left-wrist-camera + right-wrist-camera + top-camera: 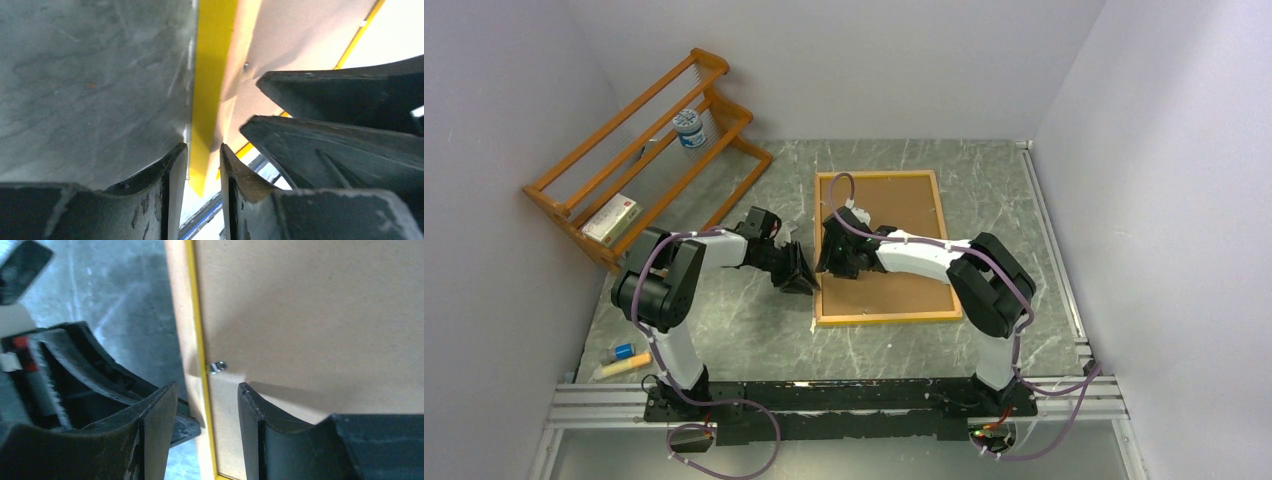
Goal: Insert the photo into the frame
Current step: Install the photo frame at the center of the board.
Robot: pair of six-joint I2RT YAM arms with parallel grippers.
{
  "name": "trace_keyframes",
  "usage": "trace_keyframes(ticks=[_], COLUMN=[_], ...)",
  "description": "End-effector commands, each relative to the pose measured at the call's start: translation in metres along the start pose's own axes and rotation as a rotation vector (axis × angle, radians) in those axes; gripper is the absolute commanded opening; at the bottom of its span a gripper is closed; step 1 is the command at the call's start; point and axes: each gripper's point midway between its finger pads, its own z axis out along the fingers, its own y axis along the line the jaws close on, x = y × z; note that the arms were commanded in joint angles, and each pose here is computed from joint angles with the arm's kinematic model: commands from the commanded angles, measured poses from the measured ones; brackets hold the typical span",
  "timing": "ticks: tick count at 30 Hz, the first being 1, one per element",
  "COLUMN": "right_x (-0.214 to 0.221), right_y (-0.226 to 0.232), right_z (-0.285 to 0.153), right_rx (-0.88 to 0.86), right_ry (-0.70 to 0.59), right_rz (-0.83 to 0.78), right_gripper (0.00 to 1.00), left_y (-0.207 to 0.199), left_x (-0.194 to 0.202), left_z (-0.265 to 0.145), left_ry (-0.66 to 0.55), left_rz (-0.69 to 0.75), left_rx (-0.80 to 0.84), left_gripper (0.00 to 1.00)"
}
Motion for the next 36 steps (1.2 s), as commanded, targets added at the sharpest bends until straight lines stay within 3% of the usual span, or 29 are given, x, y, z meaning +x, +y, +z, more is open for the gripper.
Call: trace_keyframes(ticks=[1, 9, 21, 36], right_x=[-0.012, -0.007, 0.013, 0.022], right_y=[0.030, 0.022, 0.014, 0.009], right_z=[-0.001, 0.013, 0.023, 0.015], right_rx=[-0.122, -0.087, -0.103, -0.074], right_ry=[-0.041, -0.033, 0.008, -0.034], right_rz=[0.041, 0.058, 0.132, 0.214], right_gripper=[0.50, 0.48, 0.47, 0.40], left_y=[0.020, 0.039, 0.036, 0.035], left_x=[0.007, 0.016, 0.019, 0.022], left_z=[0.008, 0.013, 0.015, 0.016], left_ry=[0.020, 0.021, 0.026, 0.031], left_rz=[0.039, 0.059, 0.028, 0.022], left_rx=[-0.128, -0.271, -0.246, -0.229], left_gripper=[0.34, 0.28, 0.23, 0.19])
